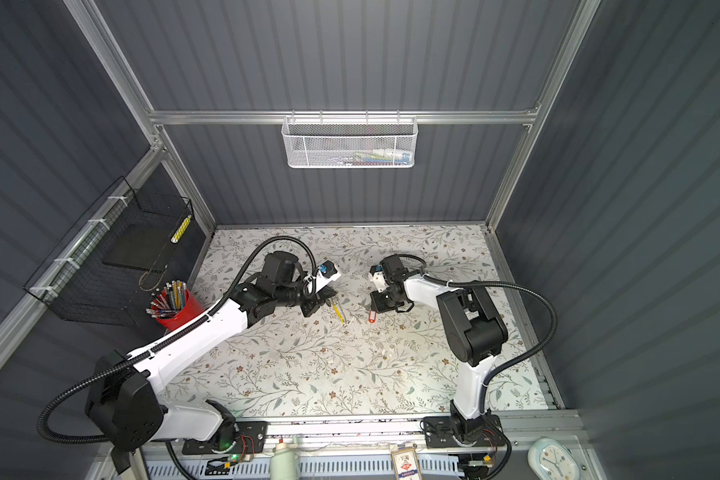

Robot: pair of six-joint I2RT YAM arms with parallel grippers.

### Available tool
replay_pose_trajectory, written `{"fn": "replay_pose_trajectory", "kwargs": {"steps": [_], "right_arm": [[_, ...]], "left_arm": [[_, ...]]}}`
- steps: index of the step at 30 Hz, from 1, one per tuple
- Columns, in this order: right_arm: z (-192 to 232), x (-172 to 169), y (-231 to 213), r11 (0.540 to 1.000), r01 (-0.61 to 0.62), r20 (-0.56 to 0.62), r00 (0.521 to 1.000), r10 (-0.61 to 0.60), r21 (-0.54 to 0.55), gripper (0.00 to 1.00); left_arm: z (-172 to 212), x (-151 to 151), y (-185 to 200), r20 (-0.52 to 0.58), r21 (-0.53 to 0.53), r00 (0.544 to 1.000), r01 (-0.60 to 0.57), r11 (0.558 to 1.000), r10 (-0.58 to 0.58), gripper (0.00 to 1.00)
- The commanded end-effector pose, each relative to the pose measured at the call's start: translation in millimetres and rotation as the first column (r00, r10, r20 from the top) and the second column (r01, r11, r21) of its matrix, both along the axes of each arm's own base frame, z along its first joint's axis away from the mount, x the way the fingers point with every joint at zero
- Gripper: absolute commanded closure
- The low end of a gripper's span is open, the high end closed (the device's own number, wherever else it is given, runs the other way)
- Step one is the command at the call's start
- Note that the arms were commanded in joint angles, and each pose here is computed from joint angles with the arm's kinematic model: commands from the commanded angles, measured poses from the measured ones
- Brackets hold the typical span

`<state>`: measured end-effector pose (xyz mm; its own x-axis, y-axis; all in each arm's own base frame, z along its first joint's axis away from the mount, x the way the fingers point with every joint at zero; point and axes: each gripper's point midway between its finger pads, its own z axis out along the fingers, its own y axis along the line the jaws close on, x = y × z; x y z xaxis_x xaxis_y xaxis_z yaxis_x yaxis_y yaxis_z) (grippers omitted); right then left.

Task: Put the keys on the keyring
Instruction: 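Move the right gripper down toward the red-tagged key while the left gripper hovers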

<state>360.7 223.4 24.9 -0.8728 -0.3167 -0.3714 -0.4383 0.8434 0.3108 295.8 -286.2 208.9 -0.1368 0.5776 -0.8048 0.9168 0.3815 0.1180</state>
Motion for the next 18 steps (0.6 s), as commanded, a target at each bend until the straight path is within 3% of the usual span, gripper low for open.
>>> {"fn": "replay_pose_trajectory", "kwargs": {"steps": [1,18], "right_arm": [[-11.3,-7.4,-1.0,1.0,-0.002,-0.036,0.999,0.001,-0.022,0.77],[-15.9,-12.7,5.1,1.0,-0.022,-0.044,0.999,0.021,-0.016,0.93]], "left_arm": [[9.3,5.7,0.6,0.013,-0.019,1.0,-0.013,1.0,0.014,1.0],[7.5,5.4,4.0,0.005,-0.017,1.0,-0.027,1.0,0.027,1.0]]}}
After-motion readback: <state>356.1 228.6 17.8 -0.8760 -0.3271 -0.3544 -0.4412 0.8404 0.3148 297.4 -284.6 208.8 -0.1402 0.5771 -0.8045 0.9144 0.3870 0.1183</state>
